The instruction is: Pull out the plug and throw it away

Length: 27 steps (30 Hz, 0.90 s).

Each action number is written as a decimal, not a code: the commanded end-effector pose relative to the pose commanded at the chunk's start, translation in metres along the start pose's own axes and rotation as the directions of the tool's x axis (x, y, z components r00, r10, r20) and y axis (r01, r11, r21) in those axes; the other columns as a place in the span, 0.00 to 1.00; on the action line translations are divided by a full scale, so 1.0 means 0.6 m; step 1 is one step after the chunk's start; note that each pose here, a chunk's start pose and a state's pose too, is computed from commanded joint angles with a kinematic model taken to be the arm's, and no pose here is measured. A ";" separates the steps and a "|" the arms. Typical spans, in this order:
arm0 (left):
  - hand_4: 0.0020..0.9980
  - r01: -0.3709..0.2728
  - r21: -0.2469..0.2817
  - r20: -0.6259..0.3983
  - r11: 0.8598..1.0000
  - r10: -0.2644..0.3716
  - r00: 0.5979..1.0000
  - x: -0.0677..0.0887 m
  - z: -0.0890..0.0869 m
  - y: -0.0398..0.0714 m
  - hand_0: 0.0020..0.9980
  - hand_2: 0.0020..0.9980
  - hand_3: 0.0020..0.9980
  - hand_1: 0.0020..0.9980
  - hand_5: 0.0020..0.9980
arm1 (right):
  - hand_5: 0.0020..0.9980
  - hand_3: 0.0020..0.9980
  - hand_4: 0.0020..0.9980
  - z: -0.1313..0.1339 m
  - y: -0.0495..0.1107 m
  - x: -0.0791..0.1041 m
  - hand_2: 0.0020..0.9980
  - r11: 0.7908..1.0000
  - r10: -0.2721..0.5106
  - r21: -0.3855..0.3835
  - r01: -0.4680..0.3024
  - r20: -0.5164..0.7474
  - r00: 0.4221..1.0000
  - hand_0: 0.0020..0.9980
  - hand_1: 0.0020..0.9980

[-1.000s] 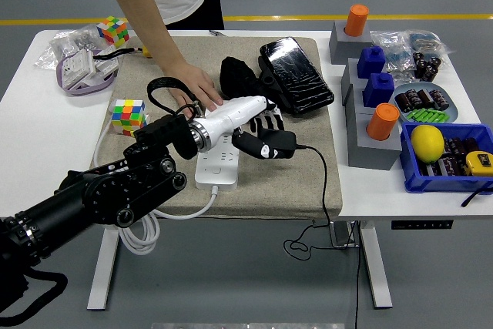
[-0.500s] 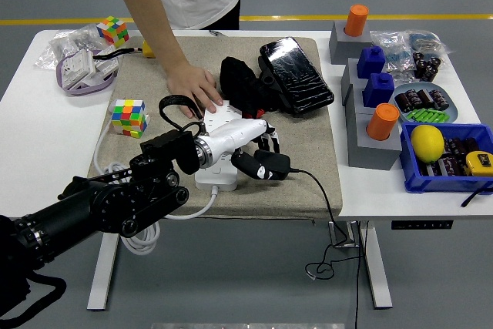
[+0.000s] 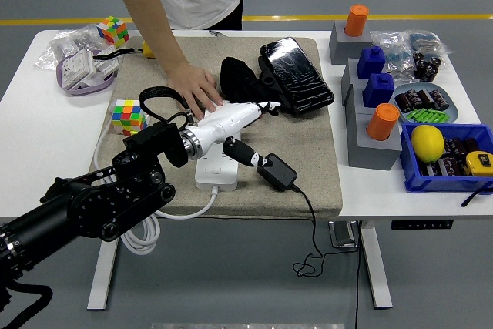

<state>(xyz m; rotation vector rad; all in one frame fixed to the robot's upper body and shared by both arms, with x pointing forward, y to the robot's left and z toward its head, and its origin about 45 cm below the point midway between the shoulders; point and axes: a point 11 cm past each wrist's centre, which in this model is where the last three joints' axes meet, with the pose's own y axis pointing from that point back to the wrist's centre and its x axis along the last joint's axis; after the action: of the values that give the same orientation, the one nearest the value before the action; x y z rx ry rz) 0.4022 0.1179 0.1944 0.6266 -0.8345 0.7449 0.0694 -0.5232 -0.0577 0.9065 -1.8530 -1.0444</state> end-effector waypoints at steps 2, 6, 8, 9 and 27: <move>0.99 -0.011 0.007 -0.018 1.000 0.011 1.000 0.007 -0.006 0.017 0.64 0.75 0.87 0.74 0.20 | 0.46 0.56 0.96 0.001 0.000 0.001 0.67 1.000 0.001 -0.001 -0.001 0.001 1.000 0.57 0.64; 0.80 -0.004 0.037 -0.033 0.999 0.005 0.999 0.015 -0.021 0.054 0.31 0.39 0.91 0.39 0.09 | 0.46 0.56 0.96 0.001 0.000 0.002 0.67 1.000 0.000 -0.002 0.000 0.003 1.000 0.57 0.65; 0.80 0.003 0.058 -0.023 0.998 -0.002 1.000 0.014 -0.032 0.077 0.31 0.39 0.91 0.39 0.09 | 0.46 0.56 0.96 0.002 0.000 0.001 0.67 1.000 -0.001 -0.002 0.001 0.002 1.000 0.57 0.65; 0.80 0.005 0.059 -0.018 0.998 -0.004 1.000 0.013 -0.033 0.083 0.31 0.39 0.91 0.39 0.09 | 0.46 0.56 0.96 0.002 0.000 0.001 0.67 1.000 -0.002 -0.001 0.002 0.002 1.000 0.57 0.65; 0.37 0.159 0.243 0.018 0.957 -0.169 0.985 -0.036 -0.094 0.150 0.12 0.11 0.82 0.08 0.00 | 0.45 0.56 0.96 0.009 0.001 0.003 0.67 1.000 0.001 -0.008 -0.001 0.011 1.000 0.57 0.65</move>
<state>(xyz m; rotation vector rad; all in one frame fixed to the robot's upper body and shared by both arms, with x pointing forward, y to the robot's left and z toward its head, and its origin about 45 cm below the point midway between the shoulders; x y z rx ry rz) 0.3455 0.2050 0.1646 0.9199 -0.7223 0.6892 0.0639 -0.5229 -0.0587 0.8970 -1.8565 -1.0574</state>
